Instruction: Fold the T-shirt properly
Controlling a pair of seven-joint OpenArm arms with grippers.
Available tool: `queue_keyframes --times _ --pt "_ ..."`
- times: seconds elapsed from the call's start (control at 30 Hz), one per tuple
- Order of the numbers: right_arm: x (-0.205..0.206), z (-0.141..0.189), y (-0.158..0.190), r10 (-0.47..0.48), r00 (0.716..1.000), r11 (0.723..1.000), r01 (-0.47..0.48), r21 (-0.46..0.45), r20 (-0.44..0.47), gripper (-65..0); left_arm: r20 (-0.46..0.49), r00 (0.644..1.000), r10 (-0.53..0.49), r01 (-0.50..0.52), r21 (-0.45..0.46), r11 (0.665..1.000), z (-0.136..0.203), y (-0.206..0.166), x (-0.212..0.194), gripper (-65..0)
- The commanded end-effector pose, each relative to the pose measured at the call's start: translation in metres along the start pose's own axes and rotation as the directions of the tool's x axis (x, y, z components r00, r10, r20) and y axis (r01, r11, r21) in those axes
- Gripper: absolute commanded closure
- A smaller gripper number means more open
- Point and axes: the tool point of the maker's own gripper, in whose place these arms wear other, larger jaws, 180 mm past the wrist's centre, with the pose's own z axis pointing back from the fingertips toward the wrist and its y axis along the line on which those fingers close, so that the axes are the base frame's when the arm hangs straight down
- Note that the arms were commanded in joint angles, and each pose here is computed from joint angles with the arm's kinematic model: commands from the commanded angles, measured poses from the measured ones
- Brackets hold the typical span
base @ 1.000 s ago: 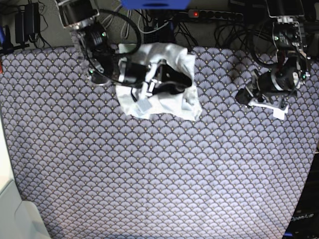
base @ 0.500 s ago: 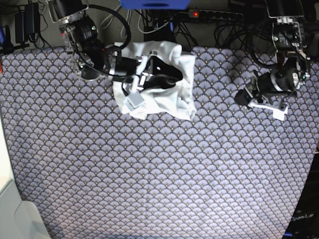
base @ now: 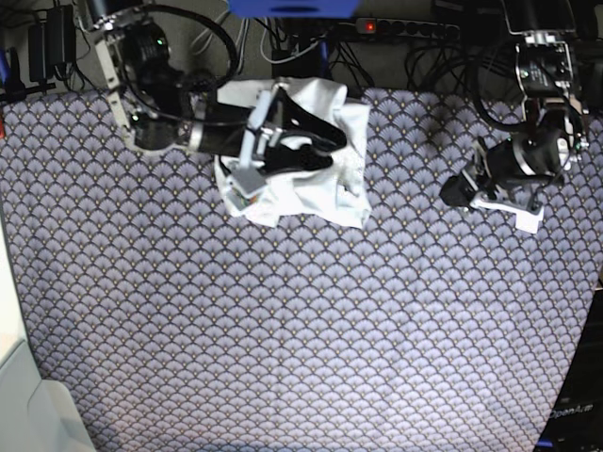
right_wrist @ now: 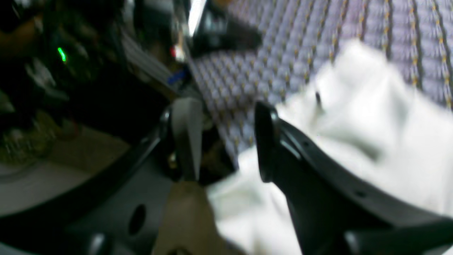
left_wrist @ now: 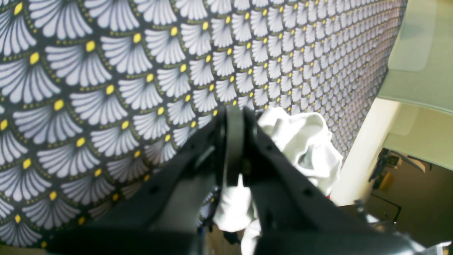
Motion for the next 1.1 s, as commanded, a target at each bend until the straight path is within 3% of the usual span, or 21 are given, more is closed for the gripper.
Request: queue_keyframes --times 0.0,0.17,0.37,0.53,0.7,1.07 --pt "0.017 0.003 0.002 0.023 0.998 1.000 -0.024 0.013 0.058 -23.5 0.018 1.000 -0.016 0.016 -0.024 1.000 0.004 -0.008 0.009 -1.0" --pt "-0.009 0.007 -0.012 -0.049 0.999 0.999 0.050 -0.016 0.008 -14.4 0.018 1.000 -0.014 0.014 -0.025 1.000 0.004 -0.008 0.009 -1.0" --pt "-0.040 -0.005 -0.031 -0.187 0.982 0.982 0.187 -0.041 -0.008 -14.0 0.019 1.000 -0.015 0.016 -0.028 0.999 0.004 -0.009 0.009 -1.0" --pt "-0.051 -0.027 -0.017 -0.251 0.968 0.968 0.251 0.016 0.027 -14.0 0.016 1.000 -0.015 0.016 -0.027 1.000 0.005 -0.008 0.007 -1.0" --pt "-0.049 -0.044 0.004 -0.227 0.974 0.970 0.225 0.093 0.013 -14.0 0.017 1.000 -0.016 0.017 -0.027 0.999 0.005 -0.009 0.007 -1.0" --pt "-0.036 -0.025 -0.021 -0.151 0.989 0.988 0.151 0.045 -0.003 -13.8 0.039 0.997 -0.069 0.071 -0.073 0.995 0.012 -0.032 0.007 -1.2"
